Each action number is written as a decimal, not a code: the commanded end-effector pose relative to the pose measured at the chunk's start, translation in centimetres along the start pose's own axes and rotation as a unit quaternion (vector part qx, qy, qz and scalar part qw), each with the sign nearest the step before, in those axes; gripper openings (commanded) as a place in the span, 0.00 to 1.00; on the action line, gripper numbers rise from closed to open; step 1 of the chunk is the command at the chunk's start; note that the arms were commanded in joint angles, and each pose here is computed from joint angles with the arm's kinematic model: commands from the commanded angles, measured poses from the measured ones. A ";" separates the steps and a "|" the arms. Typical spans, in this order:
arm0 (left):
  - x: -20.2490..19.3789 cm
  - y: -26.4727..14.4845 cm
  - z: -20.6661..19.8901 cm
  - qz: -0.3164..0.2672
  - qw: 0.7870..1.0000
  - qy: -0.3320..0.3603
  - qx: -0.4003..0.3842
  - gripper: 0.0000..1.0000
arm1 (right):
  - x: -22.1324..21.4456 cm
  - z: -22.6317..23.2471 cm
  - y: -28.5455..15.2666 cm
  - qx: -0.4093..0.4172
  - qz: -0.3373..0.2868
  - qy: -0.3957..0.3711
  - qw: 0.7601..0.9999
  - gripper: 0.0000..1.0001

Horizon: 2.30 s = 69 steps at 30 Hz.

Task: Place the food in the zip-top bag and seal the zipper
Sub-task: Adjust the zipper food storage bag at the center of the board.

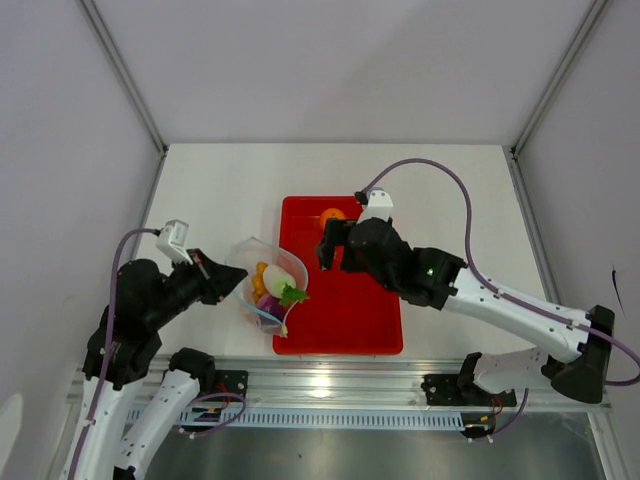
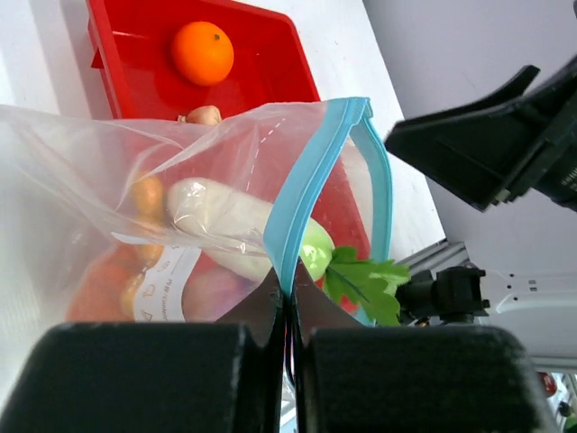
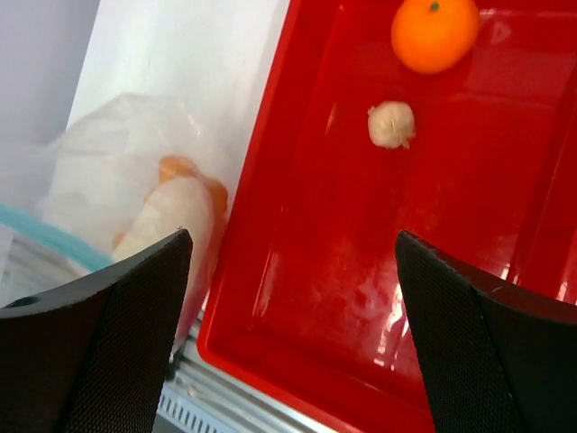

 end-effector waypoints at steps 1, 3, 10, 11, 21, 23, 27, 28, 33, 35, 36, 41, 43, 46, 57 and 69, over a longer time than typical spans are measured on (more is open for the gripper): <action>-0.2 2.6 2.4 0.008 0.999 -0.006 0.031 0.01 | 0.1 0.0 -0.3 0.036 -0.005 0.015 0.999 0.94; -2.6 4.7 4.6 0.075 0.995 -0.029 0.053 0.01 | -0.3 -1.0 0.2 0.023 0.006 0.016 1.000 0.94; -3.6 5.1 5.9 0.071 0.995 -0.039 0.055 0.01 | -1.1 2.3 0.7 0.115 0.017 0.009 0.993 0.90; -3.0 4.7 5.2 0.064 0.996 -0.034 0.049 0.01 | -1.3 2.8 0.8 0.129 0.021 0.005 0.991 0.89; -2.4 3.9 3.9 0.056 0.997 -0.032 0.038 0.01 | -5.1 6.9 -0.1 0.187 0.063 -0.028 0.980 0.77; -2.4 3.9 3.9 0.056 0.997 -0.032 0.037 0.01 | -6.4 7.5 0.2 0.194 0.075 -0.026 0.978 0.76; -2.5 3.8 3.7 0.058 0.997 -0.034 0.031 0.01 | -8.8 8.4 1.6 0.197 0.103 -0.036 0.974 0.64; -2.5 3.7 3.6 0.058 0.997 -0.034 0.029 0.00 | -9.5 8.5 2.4 0.193 0.110 -0.040 0.974 0.59; -2.0 2.9 2.8 0.050 0.998 -0.027 0.025 0.01 | -10.1 9.7 3.8 0.199 0.126 -0.055 0.970 0.21; -1.7 2.5 2.3 0.043 0.999 -0.023 0.021 0.00 | -10.1 10.1 4.2 0.201 0.130 -0.059 0.969 0.02; -1.6 2.3 2.2 0.040 0.999 -0.019 0.021 0.01 | -9.9 10.3 4.1 0.204 0.129 -0.063 0.968 0.00; -0.4 0.8 1.0 0.015 1.000 0.000 0.017 0.01 | -4.7 12.5 1.2 0.233 0.068 -0.081 0.967 0.00; 0.3 -0.2 0.1 -0.001 1.000 0.010 0.011 0.01 | -2.3 13.4 -0.7 0.263 0.042 -0.068 0.962 0.00; 0.7 -0.7 -0.5 -0.011 1.000 0.016 0.004 0.01 | -0.7 14.3 -2.5 0.296 0.029 -0.051 0.954 0.00; -2.4 2.4 3.9 0.039 0.998 -0.018 0.038 0.01 | -4.8 12.5 1.0 0.246 0.085 -0.058 0.964 0.19; -1.3 2.1 3.3 0.024 0.999 -0.004 0.042 0.00 | 1.8 11.2 -1.4 0.218 0.003 -0.101 0.971 0.80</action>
Point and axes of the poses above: each gripper's point midway between its finger pads, its own y axis out along the fingers, its own z axis along the line the jaws close on, x = y × z, the point moved 1 cm from there along -y, back along the fingers, and after that the axes turned 14 degrees about -y, right-handed, at the moved point
